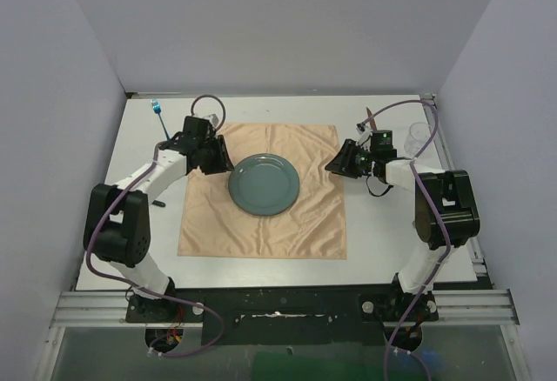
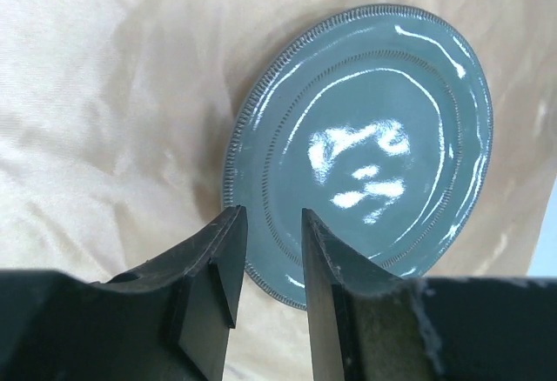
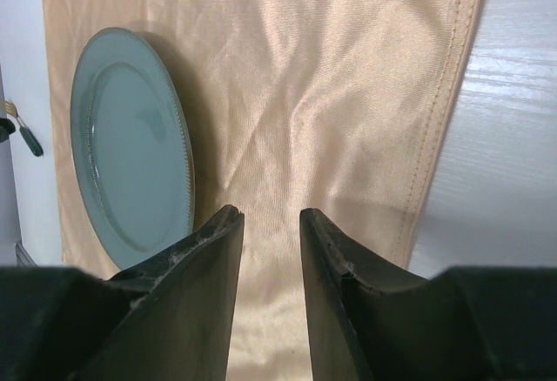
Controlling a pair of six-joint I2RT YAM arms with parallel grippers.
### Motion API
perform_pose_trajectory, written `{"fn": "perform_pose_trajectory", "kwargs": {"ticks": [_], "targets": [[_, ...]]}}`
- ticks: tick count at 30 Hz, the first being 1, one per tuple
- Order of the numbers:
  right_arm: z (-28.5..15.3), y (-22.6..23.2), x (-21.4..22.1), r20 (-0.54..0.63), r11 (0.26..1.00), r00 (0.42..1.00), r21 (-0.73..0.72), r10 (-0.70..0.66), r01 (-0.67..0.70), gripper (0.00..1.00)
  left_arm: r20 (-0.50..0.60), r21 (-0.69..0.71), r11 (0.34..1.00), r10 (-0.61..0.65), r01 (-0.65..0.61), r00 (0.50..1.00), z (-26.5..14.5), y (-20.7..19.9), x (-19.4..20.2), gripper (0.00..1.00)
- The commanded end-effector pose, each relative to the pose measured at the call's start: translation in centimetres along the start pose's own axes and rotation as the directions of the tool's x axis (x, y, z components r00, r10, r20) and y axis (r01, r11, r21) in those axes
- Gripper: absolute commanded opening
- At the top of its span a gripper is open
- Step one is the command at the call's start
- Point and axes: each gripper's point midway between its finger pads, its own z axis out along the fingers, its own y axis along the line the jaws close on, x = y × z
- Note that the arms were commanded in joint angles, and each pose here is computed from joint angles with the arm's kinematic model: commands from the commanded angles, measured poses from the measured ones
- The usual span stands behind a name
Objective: Set the dinner table for one person
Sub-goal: Adjust the plate on the napkin.
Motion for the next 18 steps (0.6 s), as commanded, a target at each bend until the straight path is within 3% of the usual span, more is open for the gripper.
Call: {"fn": "perform_pose_trajectory", "kwargs": {"ticks": [1, 5, 10, 14, 18], "targets": [[-0.7, 1.7, -2.0, 0.071, 0.998, 0.996, -0.026, -0.046, 0.048, 0.33, 0.139, -0.064, 0.996, -0.047, 0.056, 0.989, -2.1, 0.7, -2.5, 0.31], [-0.5, 0.9, -1.7, 0.079, 0.999, 0.996, 0.002, -0.032, 0.032, 0.29, 0.199, -0.134, 0.976, -0.142, 0.171, 0.97, -2.1, 3.7, -2.1, 0.3], [-0.6, 0.6, -1.5, 0.102, 1.0, 0.995, 0.014, -0.021, 0.02, 0.0, 0.182, 0.116, 0.957, -0.283, 0.266, 0.941, -1.3, 3.4, -2.0, 0.29], [-0.8, 0.2, -1.5, 0.105, 0.995, 0.993, 0.094, -0.051, 0.041, 0.0, 0.145, 0.237, 0.93, -0.321, 0.282, 0.936, -1.2, 1.9, -2.5, 0.29], [-1.0, 0.5, -1.5, 0.103, 0.987, 0.992, 0.151, -0.078, 0.062, 0.0, 0.112, 0.249, 0.924, -0.325, 0.29, 0.939, -0.3, 1.7, -2.8, 0.29]]}}
